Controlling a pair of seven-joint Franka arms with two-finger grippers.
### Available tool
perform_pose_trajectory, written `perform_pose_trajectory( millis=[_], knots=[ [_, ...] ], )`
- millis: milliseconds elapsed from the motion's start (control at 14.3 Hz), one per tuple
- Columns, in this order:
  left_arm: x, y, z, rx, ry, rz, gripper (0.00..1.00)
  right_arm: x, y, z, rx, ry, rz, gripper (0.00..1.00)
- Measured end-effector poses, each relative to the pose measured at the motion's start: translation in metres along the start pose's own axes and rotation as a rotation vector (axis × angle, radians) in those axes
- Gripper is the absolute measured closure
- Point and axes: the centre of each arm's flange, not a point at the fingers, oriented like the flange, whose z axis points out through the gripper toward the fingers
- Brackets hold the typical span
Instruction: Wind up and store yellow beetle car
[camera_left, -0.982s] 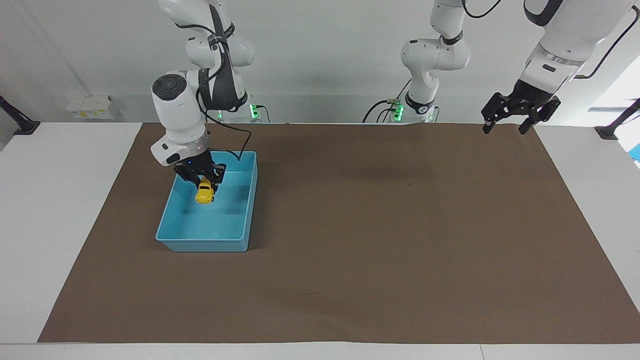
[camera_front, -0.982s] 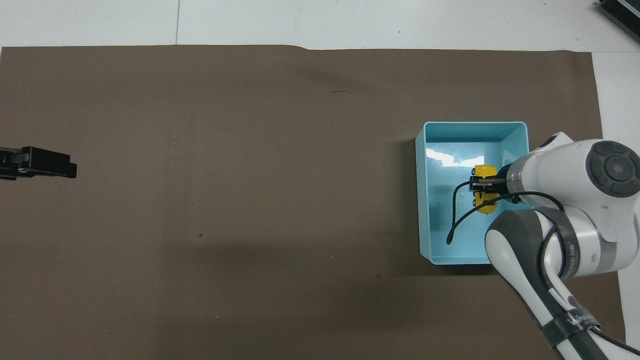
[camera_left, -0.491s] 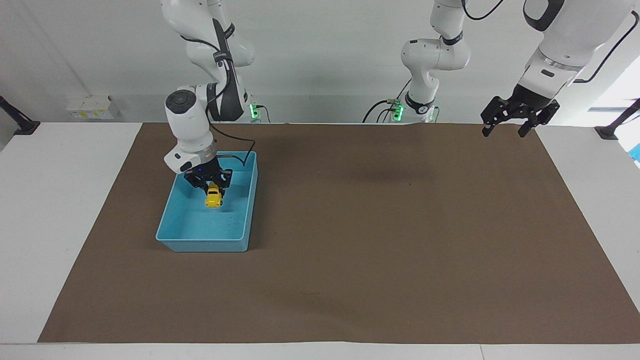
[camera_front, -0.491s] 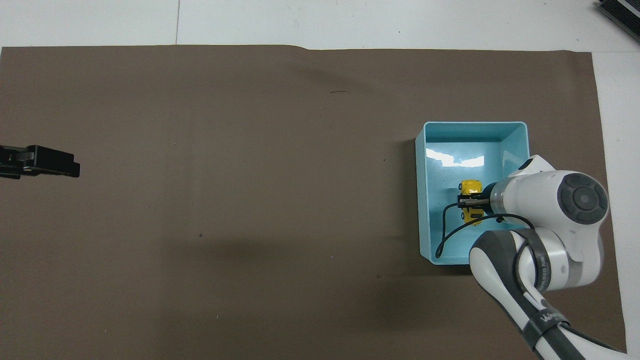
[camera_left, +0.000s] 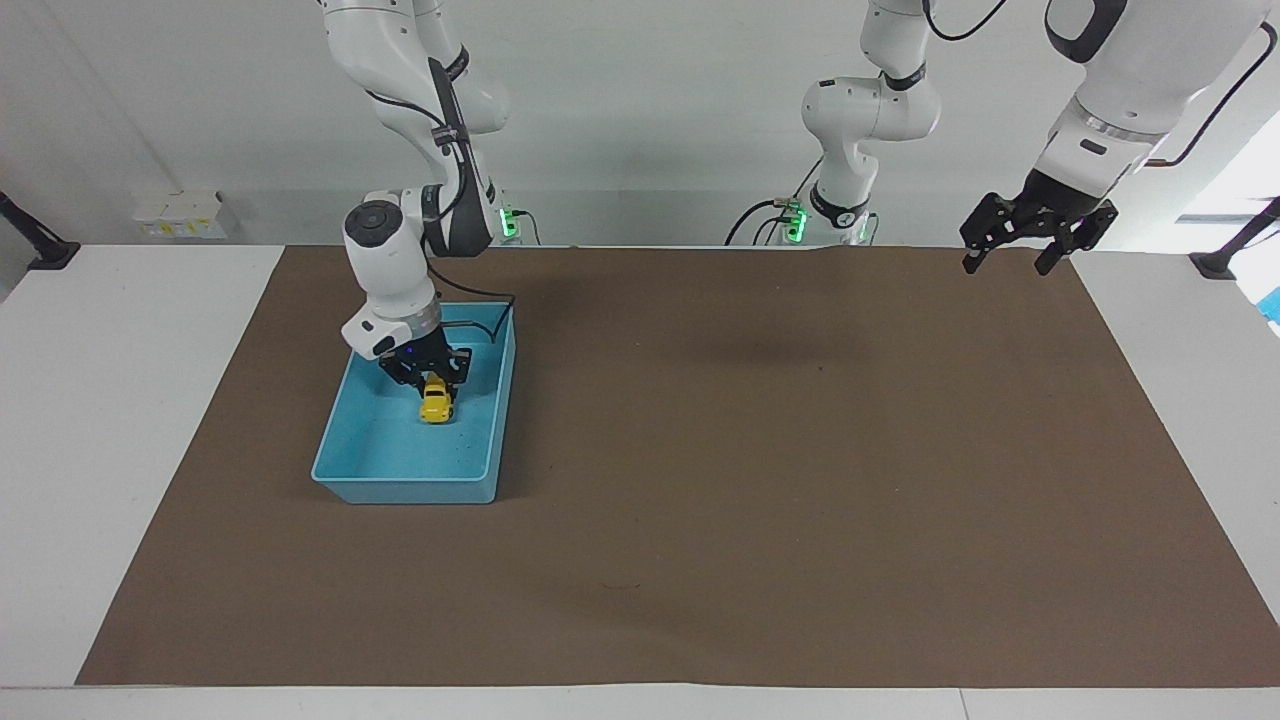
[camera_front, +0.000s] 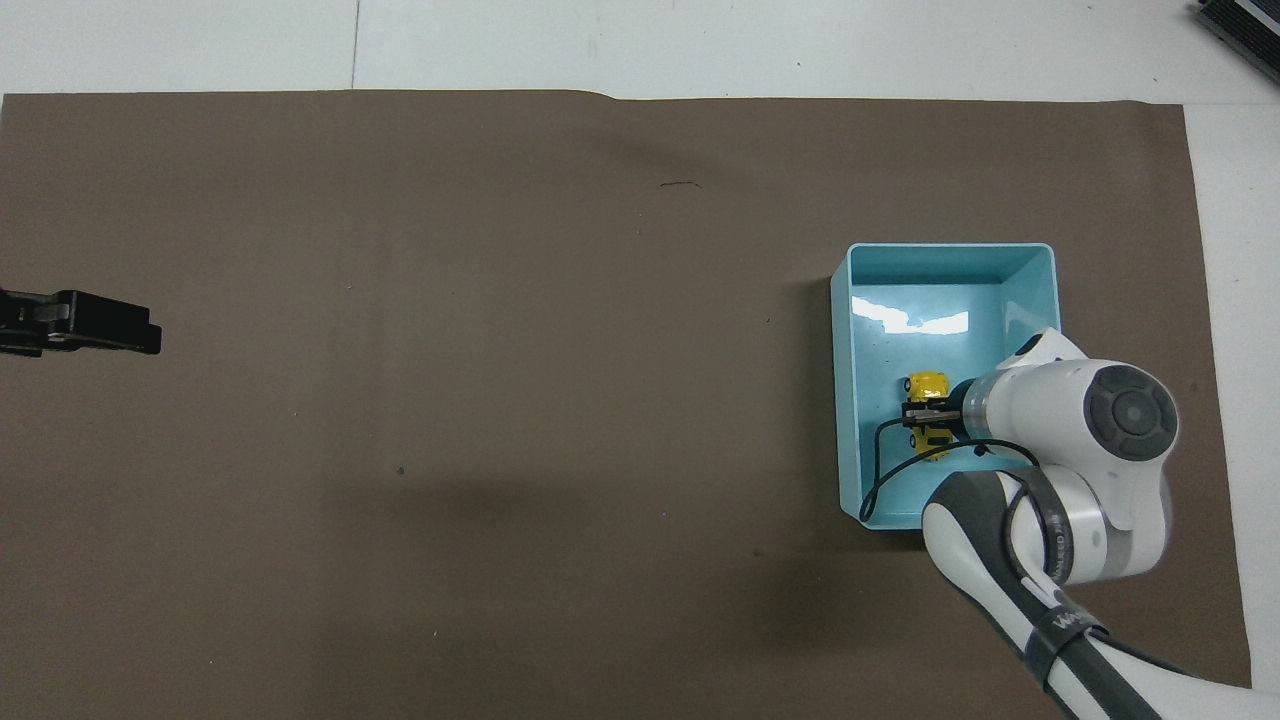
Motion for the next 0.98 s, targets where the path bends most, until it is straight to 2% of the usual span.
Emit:
perform_pose_trajectory(
  millis=[70,140,421,491,771,982],
  knots=[
    [0.000,0.000,-0.002,0.000,0.003,0.000,0.00,-0.001,0.000,0.002,0.000,-0.003,0.000,0.54],
    [0.000,0.000,-0.003,0.000,0.006,-0.001,0.00,-0.001,0.000,0.002,0.000,-0.006,0.000,0.48],
    [0.000,0.000,-0.005,0.000,0.010,-0.001,0.00,0.001,0.000,-0.001,0.000,-0.002,0.001,0.04],
    [0.000,0.000,-0.005,0.000,0.009,-0.001,0.00,0.004,0.000,-0.004,-0.001,-0.003,0.002,0.00],
    [0.000,0.000,-0.004,0.000,0.008,-0.001,0.00,0.027,0.001,-0.048,-0.008,-0.006,0.005,0.00],
    [0.000,0.000,-0.004,0.000,0.008,-0.001,0.00,0.048,0.004,-0.091,-0.015,-0.048,0.014,0.00]
  ],
)
